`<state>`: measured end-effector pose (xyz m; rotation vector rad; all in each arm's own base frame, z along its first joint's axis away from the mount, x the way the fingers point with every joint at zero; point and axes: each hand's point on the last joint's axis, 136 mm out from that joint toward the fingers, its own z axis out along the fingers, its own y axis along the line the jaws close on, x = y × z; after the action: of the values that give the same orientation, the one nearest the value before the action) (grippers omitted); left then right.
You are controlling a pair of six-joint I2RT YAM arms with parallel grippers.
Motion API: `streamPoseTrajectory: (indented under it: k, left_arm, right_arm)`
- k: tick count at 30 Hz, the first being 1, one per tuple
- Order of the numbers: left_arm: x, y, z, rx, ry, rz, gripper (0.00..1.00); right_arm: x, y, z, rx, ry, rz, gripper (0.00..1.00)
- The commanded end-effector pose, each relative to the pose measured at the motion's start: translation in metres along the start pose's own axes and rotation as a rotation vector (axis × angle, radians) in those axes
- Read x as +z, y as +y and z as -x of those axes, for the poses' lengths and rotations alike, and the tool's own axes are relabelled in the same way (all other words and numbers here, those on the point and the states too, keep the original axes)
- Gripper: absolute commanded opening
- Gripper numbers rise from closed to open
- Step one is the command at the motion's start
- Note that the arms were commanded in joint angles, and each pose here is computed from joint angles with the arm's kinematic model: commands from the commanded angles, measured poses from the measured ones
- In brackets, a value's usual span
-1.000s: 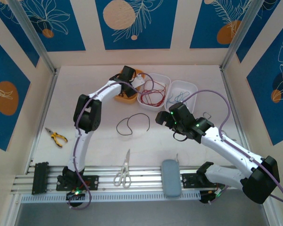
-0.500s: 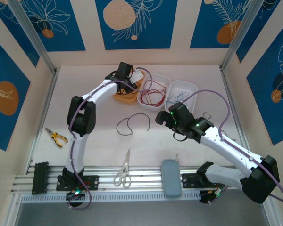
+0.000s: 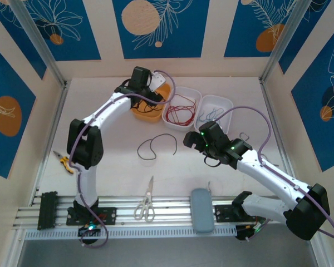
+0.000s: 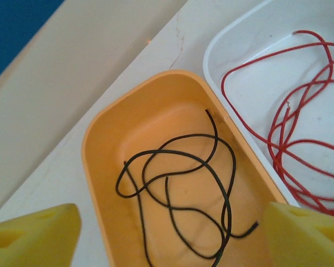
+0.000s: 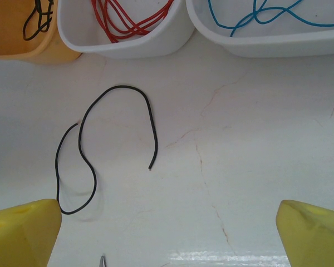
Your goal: Untangle the cables
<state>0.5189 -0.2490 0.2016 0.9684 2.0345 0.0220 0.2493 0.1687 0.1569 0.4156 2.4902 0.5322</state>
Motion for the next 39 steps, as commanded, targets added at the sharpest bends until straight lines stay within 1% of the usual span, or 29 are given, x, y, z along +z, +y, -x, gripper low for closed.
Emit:
streamPoseTrajectory:
  k: [1,2,7,10,12,14,16,19,22,25,29,31,34,39]
  left_arm:
    - [-0.049,0.014,0.004,-0.121,-0.004,0.041,0.97]
    - [-0.058,0.012,-0.002,-0.150,0.002,0.043,1.00]
    - [-0.110,0.001,-0.024,-0.310,-0.053,0.052,1.00]
    - [-0.134,-0.005,-0.042,-0.416,-0.087,0.067,1.00]
    - [-0.145,-0.009,-0.057,-0.484,-0.090,0.083,1.00]
    - [-0.152,-0.016,-0.078,-0.549,-0.070,0.089,1.00]
    - [-0.155,-0.033,-0.097,-0.595,-0.050,0.044,1.00]
    - [-0.157,-0.065,-0.119,-0.617,-0.028,-0.064,1.00]
    - [-0.156,-0.086,-0.147,-0.638,0.041,-0.103,1.00]
    - [-0.156,-0.107,-0.166,-0.630,0.101,-0.143,1.00]
    - [-0.158,-0.129,-0.173,-0.566,0.115,-0.176,1.00]
    - [-0.158,-0.141,-0.170,-0.498,0.111,-0.218,0.99]
    - [-0.156,-0.158,-0.164,-0.399,0.130,-0.275,0.92]
    - [-0.148,-0.181,-0.167,-0.236,0.218,-0.313,0.88]
  right_arm:
    - [-0.002,-0.001,0.002,-0.006,-0.017,-0.020,0.99]
    - [-0.002,-0.001,0.001,-0.015,-0.018,-0.024,0.99]
    - [0.004,0.006,-0.006,-0.080,0.003,-0.038,0.99]
    - [0.010,0.013,-0.011,-0.124,0.026,-0.054,0.99]
    - [0.014,0.018,-0.015,-0.149,0.042,-0.069,0.99]
    - [0.019,0.021,-0.019,-0.169,0.060,-0.085,0.99]
    - [0.024,0.023,-0.023,-0.184,0.076,-0.104,0.99]
    - [0.028,0.019,-0.024,-0.184,0.086,-0.157,0.99]
    - [0.030,0.014,-0.024,-0.182,0.092,-0.204,0.99]
    - [0.033,0.011,-0.025,-0.173,0.099,-0.221,0.99]
    - [0.035,0.004,-0.026,-0.147,0.111,-0.249,0.99]
    - [0.037,0.001,-0.026,-0.137,0.117,-0.254,0.99]
    - [0.037,-0.002,-0.025,-0.122,0.122,-0.258,0.99]
    - [0.034,-0.008,-0.024,-0.101,0.125,-0.274,0.99]
